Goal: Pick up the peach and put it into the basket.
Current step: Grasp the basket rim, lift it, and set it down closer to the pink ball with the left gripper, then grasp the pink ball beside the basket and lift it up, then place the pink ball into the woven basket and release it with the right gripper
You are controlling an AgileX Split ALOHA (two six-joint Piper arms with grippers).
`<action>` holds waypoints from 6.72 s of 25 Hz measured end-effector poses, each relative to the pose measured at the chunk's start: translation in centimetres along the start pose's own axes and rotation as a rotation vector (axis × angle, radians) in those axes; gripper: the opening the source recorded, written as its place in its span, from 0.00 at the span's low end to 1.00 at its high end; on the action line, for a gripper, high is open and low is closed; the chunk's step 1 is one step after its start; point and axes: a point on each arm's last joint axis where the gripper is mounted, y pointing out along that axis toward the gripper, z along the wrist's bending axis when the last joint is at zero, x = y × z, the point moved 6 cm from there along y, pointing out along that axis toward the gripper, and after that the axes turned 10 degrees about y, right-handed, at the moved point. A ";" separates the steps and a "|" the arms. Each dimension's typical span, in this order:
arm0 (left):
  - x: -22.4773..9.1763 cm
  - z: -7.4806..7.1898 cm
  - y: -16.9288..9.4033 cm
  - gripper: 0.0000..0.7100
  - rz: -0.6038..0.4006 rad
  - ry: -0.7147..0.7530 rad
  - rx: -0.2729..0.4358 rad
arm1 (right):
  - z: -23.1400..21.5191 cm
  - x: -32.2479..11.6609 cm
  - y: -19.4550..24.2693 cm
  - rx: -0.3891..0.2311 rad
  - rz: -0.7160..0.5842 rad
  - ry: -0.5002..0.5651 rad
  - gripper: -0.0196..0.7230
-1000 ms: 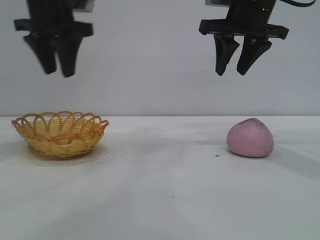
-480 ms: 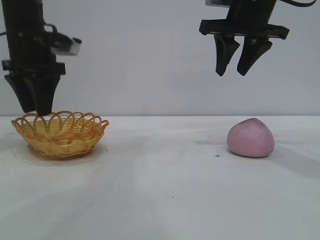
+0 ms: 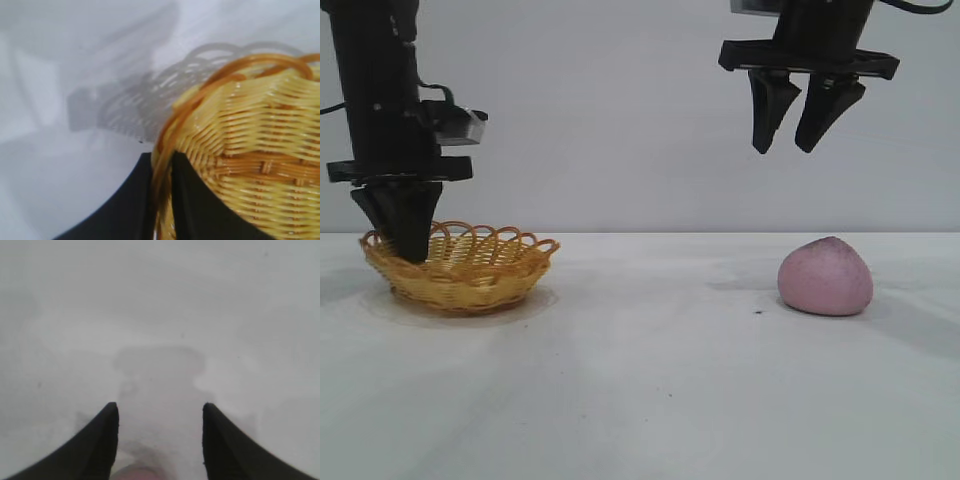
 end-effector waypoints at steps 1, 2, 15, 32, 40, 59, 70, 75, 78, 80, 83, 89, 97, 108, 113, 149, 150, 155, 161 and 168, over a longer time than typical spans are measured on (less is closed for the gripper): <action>0.1 -0.7 0.0 0.08 -0.012 -0.032 -0.044 | 0.0 0.0 0.0 0.000 0.002 0.000 0.52; 0.2 -1.5 -0.1 0.08 -0.031 -0.066 -0.092 | 0.0 -0.1 0.0 0.000 0.004 0.000 0.52; -2.8 -9.5 -0.2 0.00 -0.293 -0.531 -0.432 | -0.1 -0.6 0.0 -0.004 0.037 0.001 0.52; -5.0 -11.6 -0.6 0.47 -0.297 -0.518 -0.387 | 0.0 -0.6 0.0 -0.003 0.041 0.002 0.52; -7.8 -9.9 -4.1 0.51 -0.221 -0.186 -0.135 | 0.0 -0.6 0.0 0.000 0.041 0.005 0.52; -13.1 1.6 -5.8 0.51 -0.118 -0.320 0.197 | 0.4 -0.7 0.0 0.027 0.046 0.033 0.52; -14.7 -3.5 -20.5 0.51 -0.437 -0.242 0.309 | 0.6 -0.7 0.0 0.040 0.048 0.046 0.52; -19.4 -6.5 -22.3 0.51 -0.402 -0.231 0.322 | 0.7 -0.7 0.0 0.043 0.048 0.049 0.52; -22.8 -7.9 -21.7 0.51 -0.362 -0.242 0.314 | 0.7 -0.7 0.0 0.044 0.048 0.051 0.52; -25.3 -8.9 -21.2 0.51 -0.350 -0.254 0.314 | 0.7 -0.7 0.0 0.044 0.048 0.051 0.52; -28.5 -10.2 -20.8 0.51 -0.369 -0.257 0.329 | 0.7 -0.7 0.0 0.047 0.049 0.052 0.52; -33.1 -12.1 -19.5 0.51 -0.482 -0.253 0.360 | 0.9 -0.7 0.0 0.056 0.048 0.051 0.52; -35.9 -14.7 -20.5 0.51 -0.777 -0.174 0.390 | 0.9 -1.2 -0.1 0.059 0.083 0.040 0.52; -36.5 -15.0 -20.7 0.51 -0.828 -0.164 0.407 | 0.8 -4.6 -0.1 0.046 0.307 0.006 0.52; -36.5 -15.0 -20.7 0.51 -0.828 -0.164 0.407 | 0.4 -6.7 2.5 0.032 0.431 0.005 0.52; -36.7 -14.6 -20.8 0.43 -0.817 -0.263 0.480 | 14.0 -9.2 5.1 0.205 0.312 -0.322 0.03; -36.7 -14.6 -20.8 0.37 -0.817 -0.263 0.479 | 14.0 -9.2 5.1 0.207 0.312 -0.320 0.03; -36.7 -14.6 -20.8 0.35 -0.817 -0.263 0.479 | 14.2 -8.8 4.6 0.210 0.298 -0.299 0.30; -36.7 -14.6 -20.8 0.35 -0.817 -0.263 0.479 | 14.1 -6.3 0.0 0.199 0.181 -0.296 0.55; -36.7 -14.6 -20.8 0.35 -0.817 -0.262 0.480 | 7.7 -2.6 -4.6 -0.031 0.050 -0.185 0.59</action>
